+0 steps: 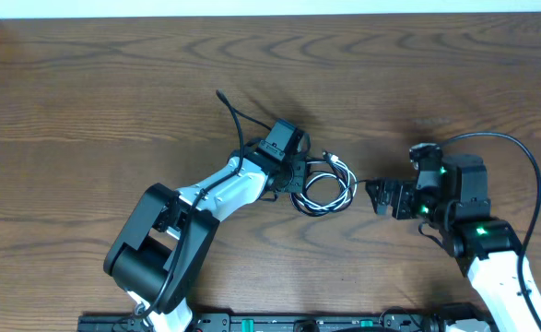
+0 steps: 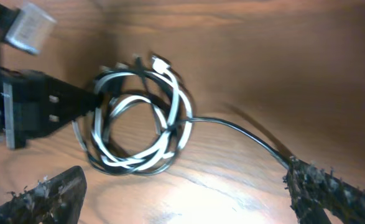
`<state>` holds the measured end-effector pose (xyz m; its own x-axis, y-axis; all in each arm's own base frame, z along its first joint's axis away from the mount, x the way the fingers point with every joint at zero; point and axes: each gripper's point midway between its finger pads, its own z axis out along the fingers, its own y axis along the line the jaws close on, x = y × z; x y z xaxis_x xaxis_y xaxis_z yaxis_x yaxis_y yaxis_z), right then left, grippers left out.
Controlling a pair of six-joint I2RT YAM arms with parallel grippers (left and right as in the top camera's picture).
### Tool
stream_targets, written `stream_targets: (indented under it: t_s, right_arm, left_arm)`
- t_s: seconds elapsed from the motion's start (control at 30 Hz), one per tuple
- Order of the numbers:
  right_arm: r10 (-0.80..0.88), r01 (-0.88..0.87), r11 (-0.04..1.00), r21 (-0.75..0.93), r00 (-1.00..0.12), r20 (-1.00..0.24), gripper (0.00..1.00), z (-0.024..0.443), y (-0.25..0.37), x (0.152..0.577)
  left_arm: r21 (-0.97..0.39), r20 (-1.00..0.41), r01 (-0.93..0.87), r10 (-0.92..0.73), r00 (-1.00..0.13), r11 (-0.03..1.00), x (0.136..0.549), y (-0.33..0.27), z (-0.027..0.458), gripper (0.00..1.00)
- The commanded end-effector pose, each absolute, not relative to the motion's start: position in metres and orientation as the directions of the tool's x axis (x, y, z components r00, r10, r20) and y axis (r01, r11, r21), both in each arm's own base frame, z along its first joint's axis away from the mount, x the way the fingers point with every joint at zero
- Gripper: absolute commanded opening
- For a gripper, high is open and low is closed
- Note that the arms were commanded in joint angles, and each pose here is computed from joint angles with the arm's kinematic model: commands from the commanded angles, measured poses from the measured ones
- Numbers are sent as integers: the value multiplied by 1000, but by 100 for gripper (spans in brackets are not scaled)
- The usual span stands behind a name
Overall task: Untangle cables
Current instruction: 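Reach the right gripper to the bundle's right side and grasp a cable, then pull the grippers apart, left gripper drawing its strand back-left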
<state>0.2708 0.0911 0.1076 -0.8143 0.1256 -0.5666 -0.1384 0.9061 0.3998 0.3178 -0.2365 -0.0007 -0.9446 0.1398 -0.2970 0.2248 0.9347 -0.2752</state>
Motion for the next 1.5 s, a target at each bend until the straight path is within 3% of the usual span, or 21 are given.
stream_targets:
  t_s: [0.0, 0.03, 0.07, 0.2, 0.4, 0.53, 0.93, 1.37, 1.47]
  right_arm:
    - [148, -237, 810, 537, -803, -578, 92, 132, 122, 279]
    - [150, -255, 796, 550, -797, -586, 81, 135, 126, 282]
    - [157, -253, 792, 556, -795, -586, 77, 135, 128, 284]
    - [179, -191, 805, 561, -825, -537, 73, 121, 134, 286]
    - [259, -34, 790, 612, -886, -384, 67, 93, 153, 282]
    - [315, 79, 780, 620, -907, -281, 56, 75, 161, 275]
    - [403, 290, 781, 553, -910, -92, 52, 27, 175, 258]
    - [410, 314, 806, 502, -908, -90, 34, -1, 181, 261]
    - [414, 321, 809, 492, -906, -89, 25, -3, 179, 260]
  left_arm:
    - [-214, -241, 182, 128, -962, 960, 308, -220, -26, 8]
    - [-251, -238, 191, 131, -963, 949, 306, -226, -24, 8]
    - [-288, -235, 201, 134, -963, 936, 305, -233, -22, 8]
    - [-384, -241, 229, 142, -960, 895, 303, -251, -9, 7]
    - [-393, -273, 240, 137, -952, 888, 307, -253, 4, 8]
    - [-382, -262, 234, 139, -955, 894, 305, -251, 2, 8]
    - [-364, -241, 231, 148, -959, 902, 300, -246, -1, 8]
    - [-356, -232, 226, 148, -961, 907, 298, -244, -2, 8]
    - [-356, -233, 226, 148, -961, 907, 298, -244, -2, 7]
